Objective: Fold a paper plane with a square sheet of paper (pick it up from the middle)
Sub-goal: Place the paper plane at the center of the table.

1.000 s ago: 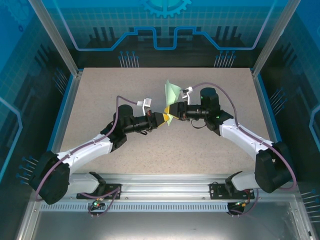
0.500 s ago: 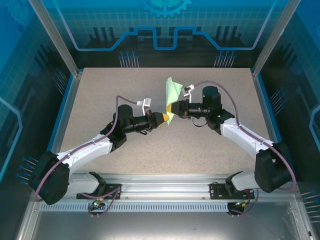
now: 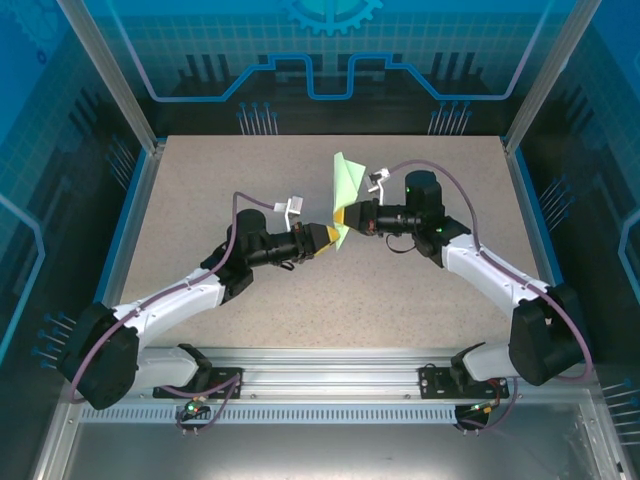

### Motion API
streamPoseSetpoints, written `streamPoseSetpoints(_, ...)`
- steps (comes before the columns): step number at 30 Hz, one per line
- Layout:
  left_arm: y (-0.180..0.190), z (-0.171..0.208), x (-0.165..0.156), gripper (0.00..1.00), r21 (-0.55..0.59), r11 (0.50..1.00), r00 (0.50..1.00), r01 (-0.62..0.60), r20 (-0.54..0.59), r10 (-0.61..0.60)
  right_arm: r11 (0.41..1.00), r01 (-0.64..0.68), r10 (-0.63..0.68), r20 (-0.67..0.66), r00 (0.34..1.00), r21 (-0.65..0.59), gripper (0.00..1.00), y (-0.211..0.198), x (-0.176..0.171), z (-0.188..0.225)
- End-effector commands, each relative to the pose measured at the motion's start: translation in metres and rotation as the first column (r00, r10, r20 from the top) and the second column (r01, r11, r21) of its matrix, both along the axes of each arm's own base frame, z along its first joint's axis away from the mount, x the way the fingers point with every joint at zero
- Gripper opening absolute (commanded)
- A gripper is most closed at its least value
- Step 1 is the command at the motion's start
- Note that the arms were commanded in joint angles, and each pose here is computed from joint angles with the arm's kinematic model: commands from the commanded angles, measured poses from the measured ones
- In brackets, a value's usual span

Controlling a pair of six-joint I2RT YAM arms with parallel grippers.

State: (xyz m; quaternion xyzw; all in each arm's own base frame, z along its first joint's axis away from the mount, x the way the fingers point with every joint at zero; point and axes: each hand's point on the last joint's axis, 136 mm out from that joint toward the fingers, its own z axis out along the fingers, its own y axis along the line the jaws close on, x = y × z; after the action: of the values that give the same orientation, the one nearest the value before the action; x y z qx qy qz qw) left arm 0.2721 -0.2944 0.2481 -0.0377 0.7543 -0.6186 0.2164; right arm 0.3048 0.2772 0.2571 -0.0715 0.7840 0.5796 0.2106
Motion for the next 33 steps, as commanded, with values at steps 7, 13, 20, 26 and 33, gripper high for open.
streamPoseSetpoints(7,0.043,-0.049,-0.001,0.54,0.3,0.939,0.978,-0.168,-0.069,0.197,0.675,0.082,-0.185,-0.061,0.981,-0.733,0.08,-0.076,0.014,-0.13)
streamPoseSetpoints(13,0.055,-0.061,-0.004,0.54,0.369,0.909,0.968,-0.194,-0.079,0.239,0.436,-0.057,-0.143,-0.132,0.981,-0.898,0.1,-0.065,0.008,-0.188)
streamPoseSetpoints(20,0.059,-0.066,-0.005,0.56,0.406,0.894,0.967,-0.191,-0.08,0.243,0.347,-0.105,-0.14,-0.163,0.977,-0.932,0.2,-0.051,0.008,-0.215)
streamPoseSetpoints(26,0.057,-0.07,-0.006,0.57,0.411,0.894,0.968,-0.179,-0.087,0.233,0.368,-0.085,-0.127,-0.14,0.982,-0.926,0.45,-0.054,0.009,-0.198)
streamPoseSetpoints(33,0.053,-0.069,-0.004,0.57,0.407,0.898,0.971,-0.166,-0.09,0.221,0.384,-0.071,-0.12,-0.126,0.985,-0.921,0.73,-0.062,0.003,-0.186)
